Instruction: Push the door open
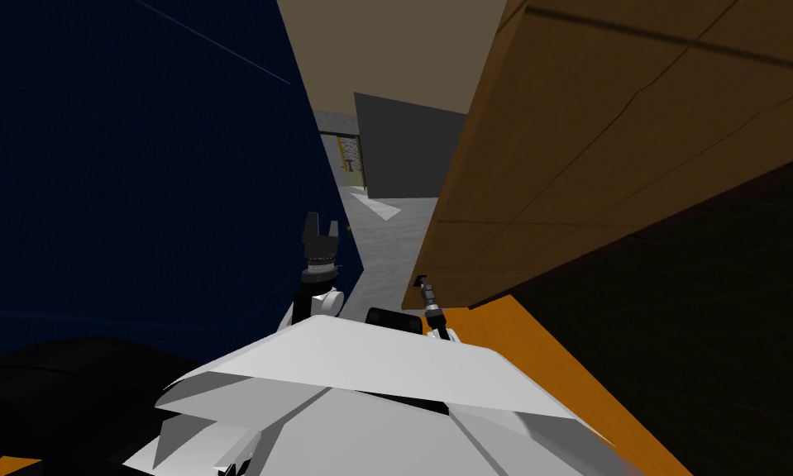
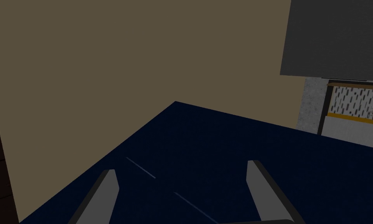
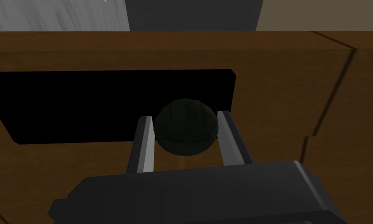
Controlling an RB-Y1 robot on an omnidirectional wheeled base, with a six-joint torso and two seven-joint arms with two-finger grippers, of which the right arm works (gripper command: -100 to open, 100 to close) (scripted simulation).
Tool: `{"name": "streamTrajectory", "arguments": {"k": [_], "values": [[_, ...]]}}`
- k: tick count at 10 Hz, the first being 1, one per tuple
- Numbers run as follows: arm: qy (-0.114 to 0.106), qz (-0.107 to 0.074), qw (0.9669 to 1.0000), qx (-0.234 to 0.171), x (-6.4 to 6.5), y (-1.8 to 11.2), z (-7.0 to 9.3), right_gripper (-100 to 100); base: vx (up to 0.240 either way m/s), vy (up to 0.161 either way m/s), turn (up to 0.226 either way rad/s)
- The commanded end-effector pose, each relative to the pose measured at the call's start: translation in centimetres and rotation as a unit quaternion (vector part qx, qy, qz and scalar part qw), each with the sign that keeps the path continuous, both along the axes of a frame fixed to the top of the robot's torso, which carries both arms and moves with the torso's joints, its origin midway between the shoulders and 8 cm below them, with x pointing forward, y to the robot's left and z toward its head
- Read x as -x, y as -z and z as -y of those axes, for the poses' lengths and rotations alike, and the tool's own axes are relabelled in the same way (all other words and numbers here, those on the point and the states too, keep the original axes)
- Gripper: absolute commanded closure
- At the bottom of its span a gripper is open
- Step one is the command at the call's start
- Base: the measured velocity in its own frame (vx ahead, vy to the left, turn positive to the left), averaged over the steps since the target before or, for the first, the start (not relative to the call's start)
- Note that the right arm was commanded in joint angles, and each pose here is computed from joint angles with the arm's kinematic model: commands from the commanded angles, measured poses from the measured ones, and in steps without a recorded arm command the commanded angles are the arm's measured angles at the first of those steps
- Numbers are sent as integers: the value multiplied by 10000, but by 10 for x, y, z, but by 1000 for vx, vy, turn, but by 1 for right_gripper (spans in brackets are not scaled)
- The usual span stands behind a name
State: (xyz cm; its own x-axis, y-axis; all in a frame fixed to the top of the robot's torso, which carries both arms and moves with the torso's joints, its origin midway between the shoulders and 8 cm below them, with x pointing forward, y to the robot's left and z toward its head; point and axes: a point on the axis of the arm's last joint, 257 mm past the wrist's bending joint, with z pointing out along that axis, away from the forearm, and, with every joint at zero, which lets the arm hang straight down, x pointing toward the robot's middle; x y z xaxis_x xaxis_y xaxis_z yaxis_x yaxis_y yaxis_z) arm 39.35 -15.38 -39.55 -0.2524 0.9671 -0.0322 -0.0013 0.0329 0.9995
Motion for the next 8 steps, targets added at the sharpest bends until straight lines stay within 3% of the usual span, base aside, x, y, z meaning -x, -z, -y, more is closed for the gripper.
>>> {"name": "streamTrajectory", "arguments": {"k": [1,4,8], "values": [[209,47,9997,89,-4,-4,22,100,175,80,-66],[341,55,9993,117,-9,-4,31,100,125,69,-40],[433,60,9990,127,-12,-4,37,100,42,34,-26]]}}
